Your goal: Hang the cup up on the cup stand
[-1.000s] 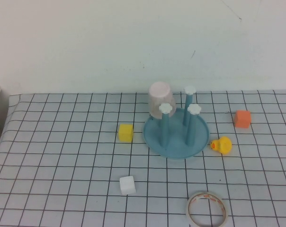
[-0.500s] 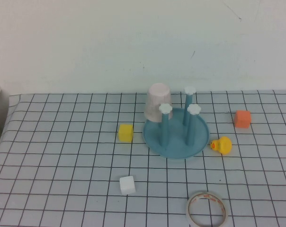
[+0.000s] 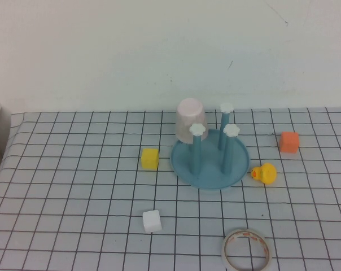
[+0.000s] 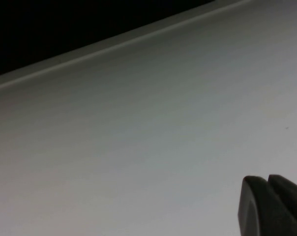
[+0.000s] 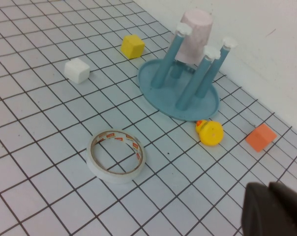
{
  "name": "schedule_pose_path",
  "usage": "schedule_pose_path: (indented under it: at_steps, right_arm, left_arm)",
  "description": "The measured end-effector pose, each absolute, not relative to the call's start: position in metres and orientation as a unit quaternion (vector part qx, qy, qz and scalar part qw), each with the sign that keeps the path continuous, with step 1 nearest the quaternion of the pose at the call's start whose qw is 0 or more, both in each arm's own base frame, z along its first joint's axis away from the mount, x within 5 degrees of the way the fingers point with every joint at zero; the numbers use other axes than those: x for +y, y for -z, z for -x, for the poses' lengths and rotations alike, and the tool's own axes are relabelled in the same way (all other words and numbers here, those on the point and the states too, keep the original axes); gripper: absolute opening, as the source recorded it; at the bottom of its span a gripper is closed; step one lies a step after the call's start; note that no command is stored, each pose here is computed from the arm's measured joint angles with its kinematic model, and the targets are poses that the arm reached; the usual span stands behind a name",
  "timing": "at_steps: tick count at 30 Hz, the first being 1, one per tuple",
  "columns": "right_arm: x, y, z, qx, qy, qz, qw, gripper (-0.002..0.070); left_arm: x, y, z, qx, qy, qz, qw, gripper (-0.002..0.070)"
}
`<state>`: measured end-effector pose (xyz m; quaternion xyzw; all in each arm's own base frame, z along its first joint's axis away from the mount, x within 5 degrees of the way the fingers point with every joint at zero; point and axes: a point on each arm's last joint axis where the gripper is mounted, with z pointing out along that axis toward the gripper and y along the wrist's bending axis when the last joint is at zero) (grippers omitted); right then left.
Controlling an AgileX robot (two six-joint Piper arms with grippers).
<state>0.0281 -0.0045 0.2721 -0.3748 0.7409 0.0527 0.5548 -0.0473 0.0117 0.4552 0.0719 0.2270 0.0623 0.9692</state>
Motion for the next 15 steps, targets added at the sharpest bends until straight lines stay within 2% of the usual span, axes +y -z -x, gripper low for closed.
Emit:
schedule_pose_path:
  at_steps: [6, 11, 12, 15]
  right_arm:
    - [-0.004, -0.272, -0.028, 0.741, -0.053, 0.375, 0.555, -0.0001]
    - [-0.004, -0.272, -0.028, 0.741, -0.053, 0.375, 0.555, -0.0001]
    - [-0.004, -0.272, -0.028, 0.741, -0.053, 0.375, 0.555, -0.0001]
    - [-0.004, -0.272, -0.028, 0.741, -0.053, 0.375, 0.555, -0.0001]
  left_arm:
    - [0.014, -0.453, 0.055, 0.22, -0.067, -0.071, 0.971, 0.0]
    - [0.013, -0.451, 0.052, 0.245, -0.066, -0.079, 0.964, 0.0]
    - [0.012, -0.449, 0.049, 0.26, -0.066, -0.083, 0.96, 0.0]
    - [0.009, -0.438, 0.036, 0.349, -0.064, -0.112, 0.928, 0.0]
